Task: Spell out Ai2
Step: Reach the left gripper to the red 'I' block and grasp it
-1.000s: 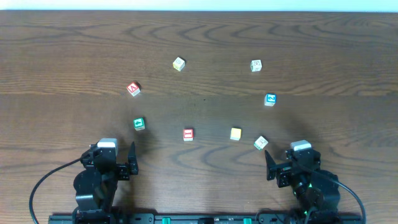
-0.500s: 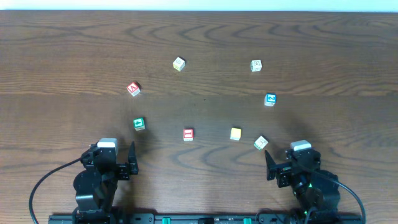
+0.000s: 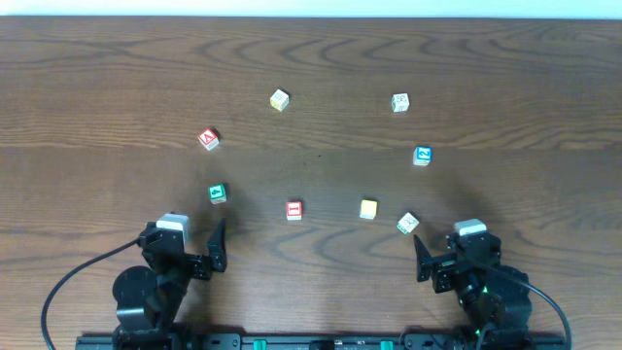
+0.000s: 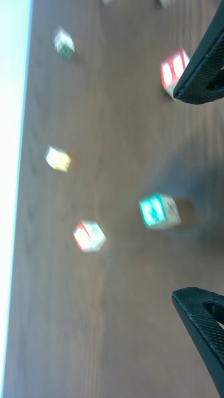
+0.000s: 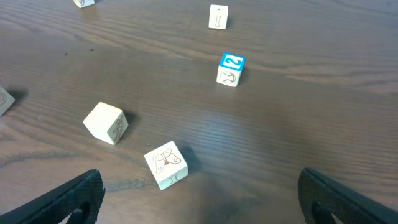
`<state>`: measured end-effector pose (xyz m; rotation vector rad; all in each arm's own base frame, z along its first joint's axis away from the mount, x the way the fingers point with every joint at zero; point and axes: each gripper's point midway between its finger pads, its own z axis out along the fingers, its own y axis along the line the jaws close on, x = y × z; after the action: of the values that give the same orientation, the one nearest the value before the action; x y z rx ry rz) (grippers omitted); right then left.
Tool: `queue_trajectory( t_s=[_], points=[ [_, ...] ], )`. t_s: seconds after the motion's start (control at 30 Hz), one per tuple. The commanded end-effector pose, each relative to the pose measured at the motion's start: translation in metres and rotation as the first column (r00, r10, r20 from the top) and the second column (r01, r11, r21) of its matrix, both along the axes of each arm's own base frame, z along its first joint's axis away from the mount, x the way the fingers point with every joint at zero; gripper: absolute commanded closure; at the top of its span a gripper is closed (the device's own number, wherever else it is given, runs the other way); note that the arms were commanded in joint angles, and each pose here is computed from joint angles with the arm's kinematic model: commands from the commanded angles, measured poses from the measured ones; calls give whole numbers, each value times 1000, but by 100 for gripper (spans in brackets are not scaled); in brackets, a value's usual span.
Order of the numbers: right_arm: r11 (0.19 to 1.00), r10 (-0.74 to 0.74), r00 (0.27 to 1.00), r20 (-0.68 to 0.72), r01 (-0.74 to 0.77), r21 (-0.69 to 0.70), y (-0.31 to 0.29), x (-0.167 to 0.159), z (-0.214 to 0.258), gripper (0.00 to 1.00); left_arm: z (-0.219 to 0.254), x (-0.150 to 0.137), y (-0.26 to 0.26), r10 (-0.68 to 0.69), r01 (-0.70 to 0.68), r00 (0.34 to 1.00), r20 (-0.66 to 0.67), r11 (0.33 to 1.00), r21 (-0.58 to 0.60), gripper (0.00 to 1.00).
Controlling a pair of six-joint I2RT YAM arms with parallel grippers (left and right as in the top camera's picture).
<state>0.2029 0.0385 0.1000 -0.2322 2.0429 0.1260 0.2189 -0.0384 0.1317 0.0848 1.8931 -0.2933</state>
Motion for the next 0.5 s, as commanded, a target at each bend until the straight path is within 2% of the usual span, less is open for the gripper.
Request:
queue_trajectory(
  t_s=[0.0, 0.1, 0.23, 0.33, 0.47],
  points=[
    [1000, 1, 1000, -5, -1, 6, 0, 0, -4, 1, 12, -2, -23, -109, 111, 994, 29, 987, -113, 5],
    [1000, 1, 1000, -6, -1, 6, 0, 0, -4, 1, 30, 3, -29, -137, 147, 987, 83, 981, -128, 5],
    [1000, 1, 1000, -5, -1, 6, 0, 0, -4, 1, 46, 13, -37, -173, 183, 981, 88, 975, -125, 5],
    [1000, 1, 1000, -5, -1, 6, 0, 0, -4, 1, 51, 22, -46, -218, 221, 975, 38, 969, -112, 5],
    [1000, 1, 1000, -5, -1, 6, 0, 0, -4, 1, 47, 41, -71, -310, 301, 945, -99, 948, -98, 5]
  ],
)
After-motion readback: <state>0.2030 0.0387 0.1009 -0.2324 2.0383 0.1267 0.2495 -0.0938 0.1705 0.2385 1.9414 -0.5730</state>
